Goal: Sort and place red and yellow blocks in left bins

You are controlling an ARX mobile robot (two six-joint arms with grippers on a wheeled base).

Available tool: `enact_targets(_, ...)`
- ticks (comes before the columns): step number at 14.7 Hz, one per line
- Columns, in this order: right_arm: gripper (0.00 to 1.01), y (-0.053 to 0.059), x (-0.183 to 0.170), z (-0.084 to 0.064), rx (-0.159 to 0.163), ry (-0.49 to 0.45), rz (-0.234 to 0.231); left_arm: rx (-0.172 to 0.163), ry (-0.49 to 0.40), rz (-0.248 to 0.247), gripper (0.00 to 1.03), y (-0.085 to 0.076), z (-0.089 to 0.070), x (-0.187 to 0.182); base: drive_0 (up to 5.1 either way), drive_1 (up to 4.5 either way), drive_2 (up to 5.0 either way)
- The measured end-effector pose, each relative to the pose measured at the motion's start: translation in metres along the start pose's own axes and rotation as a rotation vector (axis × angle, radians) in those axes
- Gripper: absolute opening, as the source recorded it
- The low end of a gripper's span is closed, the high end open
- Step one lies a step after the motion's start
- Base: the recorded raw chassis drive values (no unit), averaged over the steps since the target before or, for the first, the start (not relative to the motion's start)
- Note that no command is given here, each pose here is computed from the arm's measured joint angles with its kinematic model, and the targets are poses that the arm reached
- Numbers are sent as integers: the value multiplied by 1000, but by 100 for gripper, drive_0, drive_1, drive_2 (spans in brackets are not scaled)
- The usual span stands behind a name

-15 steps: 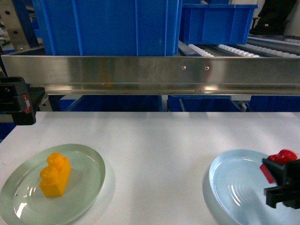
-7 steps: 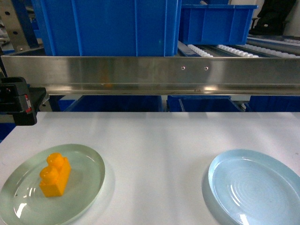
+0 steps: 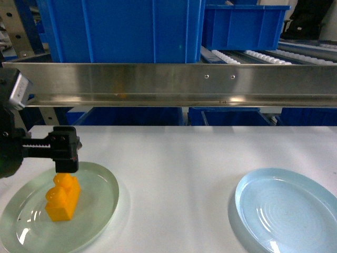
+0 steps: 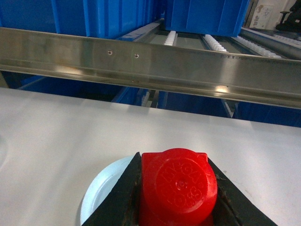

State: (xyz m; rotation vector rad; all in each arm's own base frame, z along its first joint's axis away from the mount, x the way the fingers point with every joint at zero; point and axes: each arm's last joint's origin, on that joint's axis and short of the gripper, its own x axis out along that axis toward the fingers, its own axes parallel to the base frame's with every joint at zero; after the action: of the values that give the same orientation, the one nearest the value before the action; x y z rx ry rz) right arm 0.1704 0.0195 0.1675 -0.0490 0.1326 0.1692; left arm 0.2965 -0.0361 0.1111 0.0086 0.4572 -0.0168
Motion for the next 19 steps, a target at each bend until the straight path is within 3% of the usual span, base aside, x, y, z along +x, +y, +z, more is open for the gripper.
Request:
enact_targets(6,28,0,0,0,0,0,0,-16,78,17,98,-21,-15,12,0,0,0)
enact_targets(9,28,0,0,0,0,0,0,-21,145,101,98,-23,-32,17,0,0,0)
enact_targets(12,28,0,0,0,0,-1,0,-64,216,130,98,-24,-52,23,0,0,0)
enact_targets(14,28,0,0,0,0,0,0,-73,238,135,82,-28,-62,26,0,0,0)
enact_targets(17,28,0,0,0,0,0,0,-94,249,141,39,-31,-61,28,0,0,0)
enact_targets(18,28,0,0,0,0,0,0,-92,253,146,29,-31,-60,27,0,0,0)
enact_targets(19,28,0,0,0,0,0,0,-114,262,147,28,-26,-55,25,0,0,0)
